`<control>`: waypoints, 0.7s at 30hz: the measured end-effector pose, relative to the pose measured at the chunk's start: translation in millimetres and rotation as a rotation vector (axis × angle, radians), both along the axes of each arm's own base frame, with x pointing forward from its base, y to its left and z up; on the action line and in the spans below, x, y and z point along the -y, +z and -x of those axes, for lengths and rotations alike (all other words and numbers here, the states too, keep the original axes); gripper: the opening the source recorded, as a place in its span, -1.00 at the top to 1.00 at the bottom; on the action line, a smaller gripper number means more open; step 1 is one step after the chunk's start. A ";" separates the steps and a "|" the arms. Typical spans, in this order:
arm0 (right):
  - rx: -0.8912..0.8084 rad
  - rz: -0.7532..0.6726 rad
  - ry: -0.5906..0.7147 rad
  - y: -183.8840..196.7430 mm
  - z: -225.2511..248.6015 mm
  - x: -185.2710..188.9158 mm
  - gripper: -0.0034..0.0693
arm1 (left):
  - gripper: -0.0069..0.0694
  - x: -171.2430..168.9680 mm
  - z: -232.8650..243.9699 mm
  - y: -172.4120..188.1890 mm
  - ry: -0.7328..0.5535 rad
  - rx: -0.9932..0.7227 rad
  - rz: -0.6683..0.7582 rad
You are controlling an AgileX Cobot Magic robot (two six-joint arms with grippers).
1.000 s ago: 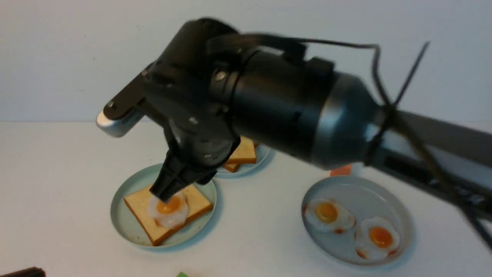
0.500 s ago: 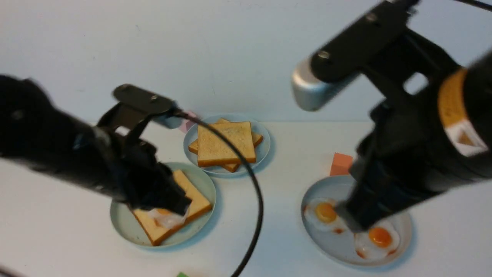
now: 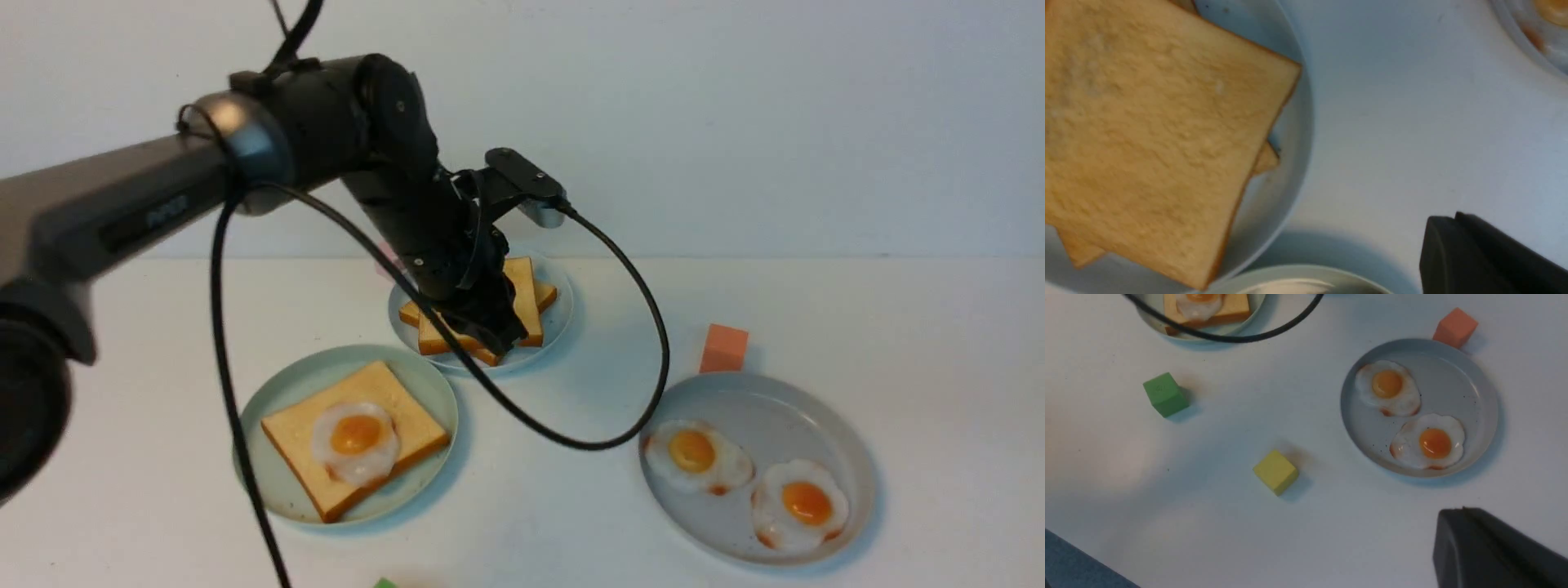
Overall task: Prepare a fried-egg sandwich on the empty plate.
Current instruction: Use the left arm to grab a slice of bread
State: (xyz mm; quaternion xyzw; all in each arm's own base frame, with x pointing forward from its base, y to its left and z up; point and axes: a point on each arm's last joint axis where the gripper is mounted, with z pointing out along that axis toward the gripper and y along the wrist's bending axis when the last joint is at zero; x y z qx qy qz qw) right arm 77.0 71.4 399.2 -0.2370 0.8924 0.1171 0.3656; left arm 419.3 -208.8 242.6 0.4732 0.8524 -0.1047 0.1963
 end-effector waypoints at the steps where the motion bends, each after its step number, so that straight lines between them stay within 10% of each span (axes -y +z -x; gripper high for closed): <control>1: 0.001 -0.006 -0.001 0.3 0.9 1.3 0.91 | 0.59 1.5 -5.8 -2.0 -0.007 0.003 -0.015; 10: 0.005 -0.017 -0.005 0.3 2.9 4.6 0.90 | -0.31 2.5 -38.8 -32.9 -0.105 0.077 -0.185; 21: 0.011 -0.013 -0.008 0.5 2.4 5.0 0.89 | -0.23 5.5 -55.5 -53.7 -0.167 0.212 -0.217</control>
